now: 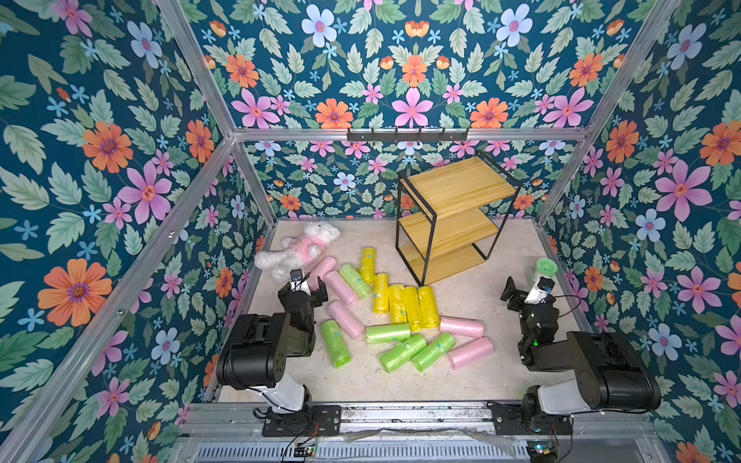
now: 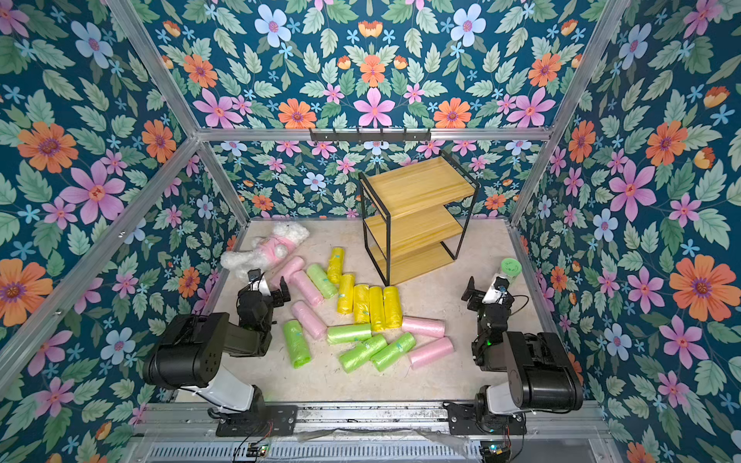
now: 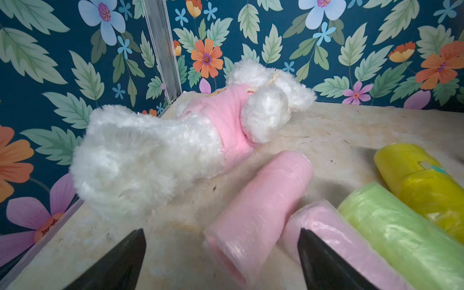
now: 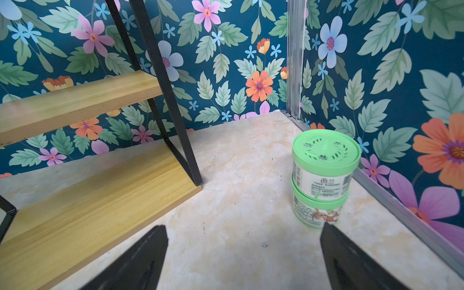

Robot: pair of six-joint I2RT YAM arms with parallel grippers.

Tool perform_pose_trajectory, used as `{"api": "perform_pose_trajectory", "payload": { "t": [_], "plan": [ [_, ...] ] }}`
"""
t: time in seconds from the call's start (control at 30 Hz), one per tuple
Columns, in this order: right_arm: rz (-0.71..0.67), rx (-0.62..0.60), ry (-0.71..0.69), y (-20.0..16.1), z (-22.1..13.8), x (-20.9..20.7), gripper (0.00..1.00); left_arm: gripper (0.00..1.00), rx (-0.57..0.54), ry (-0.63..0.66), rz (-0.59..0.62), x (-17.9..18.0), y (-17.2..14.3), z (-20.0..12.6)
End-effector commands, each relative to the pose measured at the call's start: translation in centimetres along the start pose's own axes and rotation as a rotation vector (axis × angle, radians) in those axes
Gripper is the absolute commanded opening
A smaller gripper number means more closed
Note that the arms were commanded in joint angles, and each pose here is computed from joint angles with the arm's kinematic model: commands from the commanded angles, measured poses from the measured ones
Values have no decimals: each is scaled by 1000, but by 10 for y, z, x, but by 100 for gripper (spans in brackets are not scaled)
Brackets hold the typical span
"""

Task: Sort the rolls of trash bags by color and place them on the shelf
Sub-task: Adjust the shelf at the center of the board.

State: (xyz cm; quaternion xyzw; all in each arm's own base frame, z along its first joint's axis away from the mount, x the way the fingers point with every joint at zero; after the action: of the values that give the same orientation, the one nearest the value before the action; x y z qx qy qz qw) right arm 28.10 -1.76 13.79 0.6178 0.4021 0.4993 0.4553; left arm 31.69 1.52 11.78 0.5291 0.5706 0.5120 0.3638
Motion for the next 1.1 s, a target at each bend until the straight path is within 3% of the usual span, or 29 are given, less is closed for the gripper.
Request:
{"api": "perform_pose_trajectory", "payload": {
  "t": [0.0,0.83,1.07],
  "plan": [
    [11,-12,11,3,1,2,99,99,-30,11,-13,2,5,0],
    [25,-46,-24,7,-3,-2,99,99,-40,11,-16,2,7,-2],
    [130,-181,-150,44,-31,-13,99,99,-85,83,-82,17,45,-24]
  ]
}}
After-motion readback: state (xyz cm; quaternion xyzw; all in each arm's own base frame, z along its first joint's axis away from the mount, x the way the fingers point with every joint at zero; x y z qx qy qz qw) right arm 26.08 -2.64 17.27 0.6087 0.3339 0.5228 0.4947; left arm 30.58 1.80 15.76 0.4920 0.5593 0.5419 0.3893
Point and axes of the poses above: each gripper's point midway between its finger pads, its own z axis out along the fingers, its own x axis along the line the jaws close on, y = z × x, the point moved 7 cm from there along -z, back along the fingers, and after that the axes turned 6 degrees about z, right-handed, at the moved point
